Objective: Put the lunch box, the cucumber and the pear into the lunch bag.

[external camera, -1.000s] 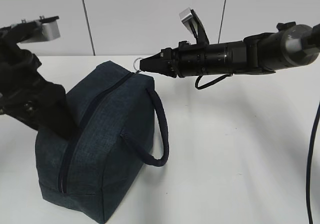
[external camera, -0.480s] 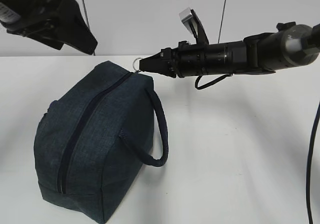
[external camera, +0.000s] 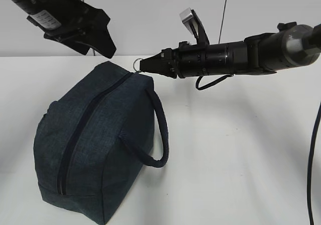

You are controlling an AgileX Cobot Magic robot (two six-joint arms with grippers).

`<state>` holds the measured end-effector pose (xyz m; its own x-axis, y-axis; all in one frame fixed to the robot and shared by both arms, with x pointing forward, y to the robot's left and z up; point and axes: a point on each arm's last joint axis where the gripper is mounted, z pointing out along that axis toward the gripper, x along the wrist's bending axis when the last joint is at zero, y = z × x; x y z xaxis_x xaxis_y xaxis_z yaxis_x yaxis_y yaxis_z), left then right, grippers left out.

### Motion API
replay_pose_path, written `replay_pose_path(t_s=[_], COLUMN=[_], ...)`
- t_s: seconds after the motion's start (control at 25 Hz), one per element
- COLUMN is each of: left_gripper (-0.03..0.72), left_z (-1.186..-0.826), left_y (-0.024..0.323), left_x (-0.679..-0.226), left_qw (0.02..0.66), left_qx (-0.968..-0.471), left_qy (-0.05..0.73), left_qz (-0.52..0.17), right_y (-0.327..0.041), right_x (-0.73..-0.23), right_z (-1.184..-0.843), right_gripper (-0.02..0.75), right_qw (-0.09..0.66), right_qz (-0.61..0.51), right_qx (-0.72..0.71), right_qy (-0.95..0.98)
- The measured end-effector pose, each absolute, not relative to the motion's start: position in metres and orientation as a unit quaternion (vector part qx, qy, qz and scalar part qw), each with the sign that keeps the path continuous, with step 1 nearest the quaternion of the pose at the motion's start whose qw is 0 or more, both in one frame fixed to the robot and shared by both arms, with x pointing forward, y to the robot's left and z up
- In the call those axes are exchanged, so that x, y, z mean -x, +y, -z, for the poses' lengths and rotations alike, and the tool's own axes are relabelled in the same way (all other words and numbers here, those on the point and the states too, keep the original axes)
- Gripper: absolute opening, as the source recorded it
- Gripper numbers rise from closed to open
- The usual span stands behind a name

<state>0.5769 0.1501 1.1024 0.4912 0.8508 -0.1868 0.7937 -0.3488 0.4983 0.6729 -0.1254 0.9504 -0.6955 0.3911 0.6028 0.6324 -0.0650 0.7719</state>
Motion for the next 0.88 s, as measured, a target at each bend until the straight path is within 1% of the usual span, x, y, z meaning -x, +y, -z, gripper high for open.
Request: replay_pose_path(t_s=[0.28,0.48,0.56,0.72,0.88], left_gripper=[0.405,0.400,0.384,0.332,0.218], left_z=[-1.085,-1.075,-1.072,-1.064,-1.060], left_y=[0.142,0.139,0.139,0.138,0.137], left_x=[-0.598,-0.604,-0.606,-0.609,-0.611], left_qw=[0.244,0.230,0.228,0.219,0.214], left_qx=[-0.828,-0.834,-0.834,-0.836,-0.837], left_qy=[0.503,0.502,0.502,0.502,0.503], left_qz=[-0.031,-0.022,-0.021,-0.018,-0.014], right_y=[-0.125,-0.125,-0.125,-0.125,-0.125], right_x=[-0.673,-0.673,-0.673,-0.673,-0.673], right_z=[-0.950,-0.950,-0.950,-0.950,-0.950], right_gripper=[0.018,0.018,0.018,0.018,0.018], right_qw=[0.097,0.098,0.098,0.098,0.098], right_qz=[0.624,0.624,0.624,0.624,0.623], right_qx=[0.378,0.378,0.378,0.378,0.378], right_qy=[-0.677,-0.677,-0.677,-0.677,-0.677])
